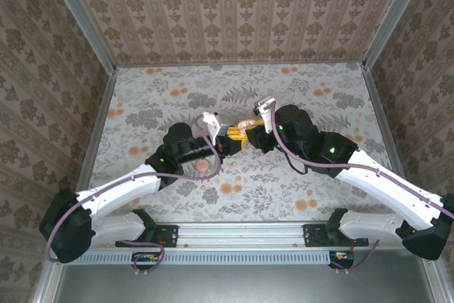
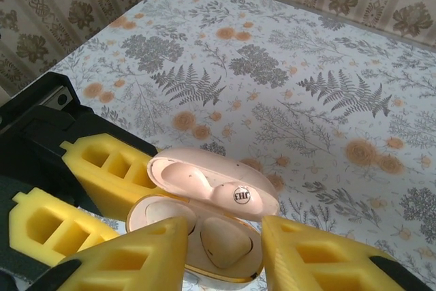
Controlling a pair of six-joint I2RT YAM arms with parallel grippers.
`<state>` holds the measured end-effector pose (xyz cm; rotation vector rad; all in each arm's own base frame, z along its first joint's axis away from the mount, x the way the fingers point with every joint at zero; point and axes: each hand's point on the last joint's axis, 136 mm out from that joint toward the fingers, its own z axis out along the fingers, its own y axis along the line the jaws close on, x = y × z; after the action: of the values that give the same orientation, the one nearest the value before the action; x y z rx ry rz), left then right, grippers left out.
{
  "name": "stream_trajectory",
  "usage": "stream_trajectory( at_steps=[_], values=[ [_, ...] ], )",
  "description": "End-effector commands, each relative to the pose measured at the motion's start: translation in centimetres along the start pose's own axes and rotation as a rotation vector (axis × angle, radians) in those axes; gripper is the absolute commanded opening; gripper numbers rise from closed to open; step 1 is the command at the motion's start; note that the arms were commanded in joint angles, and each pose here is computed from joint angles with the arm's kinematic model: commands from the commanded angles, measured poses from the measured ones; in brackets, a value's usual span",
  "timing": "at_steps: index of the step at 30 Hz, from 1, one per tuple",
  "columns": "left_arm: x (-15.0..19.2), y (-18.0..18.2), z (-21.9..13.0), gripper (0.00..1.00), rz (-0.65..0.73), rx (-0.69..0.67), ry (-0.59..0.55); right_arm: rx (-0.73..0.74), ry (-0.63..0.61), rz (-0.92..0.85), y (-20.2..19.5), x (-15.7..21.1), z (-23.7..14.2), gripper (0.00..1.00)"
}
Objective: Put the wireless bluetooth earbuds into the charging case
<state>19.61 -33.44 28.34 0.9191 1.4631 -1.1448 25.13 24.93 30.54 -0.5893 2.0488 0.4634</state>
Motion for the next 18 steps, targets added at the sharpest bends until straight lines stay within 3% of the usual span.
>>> stream_trajectory(
  at_steps=[1, 12, 18],
  values=[
    [-4.1, -0.3, -0.7, 0.0, 0.058, -0.01, -0.134, -0.07, 0.059, 0.003, 1.5, 0.7, -0.5, 0.37],
    [-3.7, -0.1, -0.8, 0.0, 0.063, -0.018, -0.127, -0.107, -0.02, 0.075, 2.0, -2.6, -3.1, 0.43],
    [-3.5, -0.2, -1.0, 0.0, 0.07, -0.013, -0.123, -0.159, -0.068, 0.204, 1.2, -4.4, -5.1, 0.47]
  ],
)
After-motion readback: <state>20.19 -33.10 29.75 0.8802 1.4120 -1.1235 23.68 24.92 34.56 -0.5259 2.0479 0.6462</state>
